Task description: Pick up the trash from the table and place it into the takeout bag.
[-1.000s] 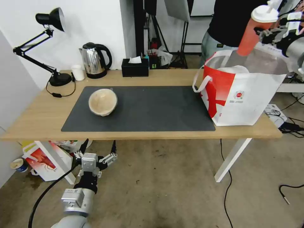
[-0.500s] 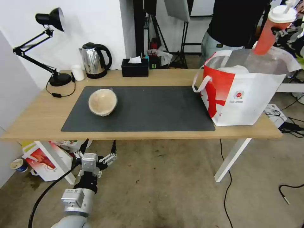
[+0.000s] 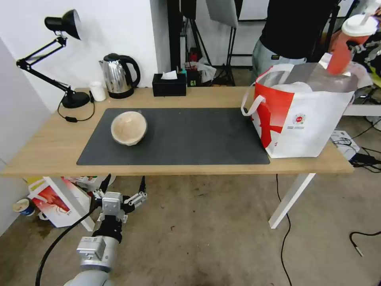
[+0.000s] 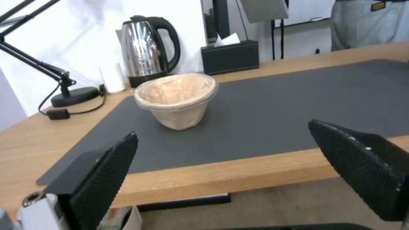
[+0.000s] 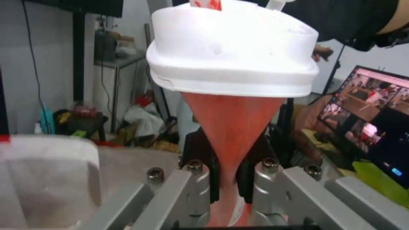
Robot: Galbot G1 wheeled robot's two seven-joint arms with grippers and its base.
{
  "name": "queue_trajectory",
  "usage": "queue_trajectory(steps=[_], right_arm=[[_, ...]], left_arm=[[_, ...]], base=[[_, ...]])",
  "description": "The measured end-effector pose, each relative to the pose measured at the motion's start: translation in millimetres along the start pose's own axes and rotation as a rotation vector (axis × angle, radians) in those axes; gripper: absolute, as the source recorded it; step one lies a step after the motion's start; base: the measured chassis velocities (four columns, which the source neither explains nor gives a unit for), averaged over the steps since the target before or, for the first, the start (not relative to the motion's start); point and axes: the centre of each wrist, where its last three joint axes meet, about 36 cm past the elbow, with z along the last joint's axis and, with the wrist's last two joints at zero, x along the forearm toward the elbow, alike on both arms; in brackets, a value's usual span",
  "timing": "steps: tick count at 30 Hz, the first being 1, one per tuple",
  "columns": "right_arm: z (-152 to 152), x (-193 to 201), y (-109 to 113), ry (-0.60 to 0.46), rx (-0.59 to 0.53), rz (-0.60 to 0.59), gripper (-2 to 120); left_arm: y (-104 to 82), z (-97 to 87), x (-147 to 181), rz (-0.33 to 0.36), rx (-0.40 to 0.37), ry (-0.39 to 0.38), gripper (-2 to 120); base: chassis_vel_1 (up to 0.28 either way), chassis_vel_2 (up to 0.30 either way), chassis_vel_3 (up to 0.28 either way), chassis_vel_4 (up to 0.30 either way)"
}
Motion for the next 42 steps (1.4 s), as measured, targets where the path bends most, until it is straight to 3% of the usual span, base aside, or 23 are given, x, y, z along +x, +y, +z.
queue_trajectory(steps=[11, 31, 39, 42], right_arm=[[14.6, -1.6, 9.7, 0.020, -0.006, -0.016, 7], [13.3, 4.0, 12.8, 0.027, 0.015, -0.049, 7], [8.8, 8.1, 16.6, 0.017, 0.042, -0.066, 33], [6.7, 12.1, 20.1, 0.014, 0.058, -0.079, 48]], left_arm=[[0.0, 0.0, 0.0, 0.000, 0.000, 0.000, 100], [0.0, 0.0, 0.0, 0.000, 0.000, 0.000, 100], [0.0, 0.0, 0.0, 0.000, 0.000, 0.000, 100], [0.0, 0.0, 0.0, 0.000, 0.000, 0.000, 100]], base=[[0.000, 0.000, 0.000, 0.000], [0.000, 0.000, 0.000, 0.000], [0.000, 0.000, 0.000, 0.000], [0.000, 0.000, 0.000, 0.000]])
